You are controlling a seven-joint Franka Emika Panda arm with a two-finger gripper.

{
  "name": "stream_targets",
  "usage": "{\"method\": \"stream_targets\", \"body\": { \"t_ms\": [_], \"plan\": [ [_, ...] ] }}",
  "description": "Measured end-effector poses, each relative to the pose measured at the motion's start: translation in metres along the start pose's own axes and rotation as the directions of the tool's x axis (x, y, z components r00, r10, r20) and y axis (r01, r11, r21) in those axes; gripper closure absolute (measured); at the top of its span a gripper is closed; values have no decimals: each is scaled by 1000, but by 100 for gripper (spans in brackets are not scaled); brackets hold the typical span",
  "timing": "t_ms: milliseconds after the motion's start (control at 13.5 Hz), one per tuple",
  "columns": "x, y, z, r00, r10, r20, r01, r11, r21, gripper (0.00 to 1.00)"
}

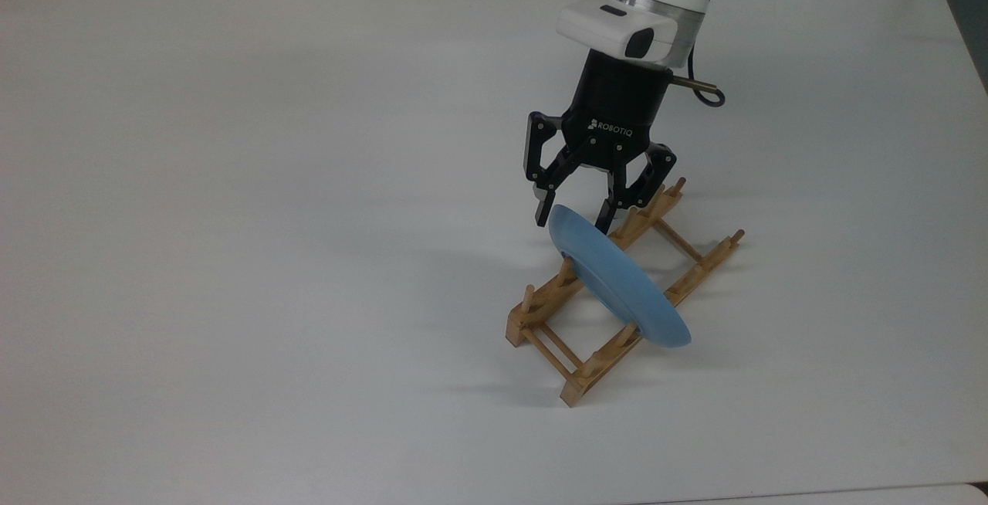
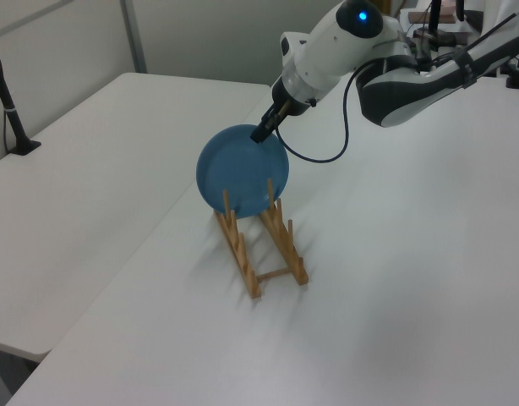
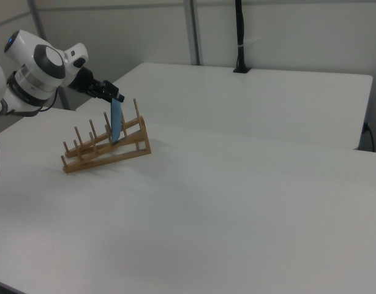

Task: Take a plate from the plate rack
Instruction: 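Close the gripper on the rim of the blue plate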

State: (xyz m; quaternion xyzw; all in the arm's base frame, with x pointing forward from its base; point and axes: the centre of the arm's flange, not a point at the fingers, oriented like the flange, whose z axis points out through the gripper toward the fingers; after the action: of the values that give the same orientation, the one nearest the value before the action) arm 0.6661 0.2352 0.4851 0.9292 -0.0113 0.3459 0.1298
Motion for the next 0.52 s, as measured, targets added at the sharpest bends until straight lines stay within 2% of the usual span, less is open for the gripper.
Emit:
{"method": "stream_targets", "body": {
  "t_ms": [74,148,222,296,444,518],
  "plan": [
    [2,0,-2,1000,3,-5,-3,1000,1,38],
    [4,0,-3,1000,6,-8,-6,1000,2,50],
    [4,0,-3,1000,12,-9,-12,1000,3,56],
    [4,0,-4,1000,15,-9,-15,1000,3,56],
    [4,-2,-5,1000,15,-10,-15,1000,5,70],
    [3,-5,-7,1000,12,-11,-12,1000,10,71]
  ]
}}
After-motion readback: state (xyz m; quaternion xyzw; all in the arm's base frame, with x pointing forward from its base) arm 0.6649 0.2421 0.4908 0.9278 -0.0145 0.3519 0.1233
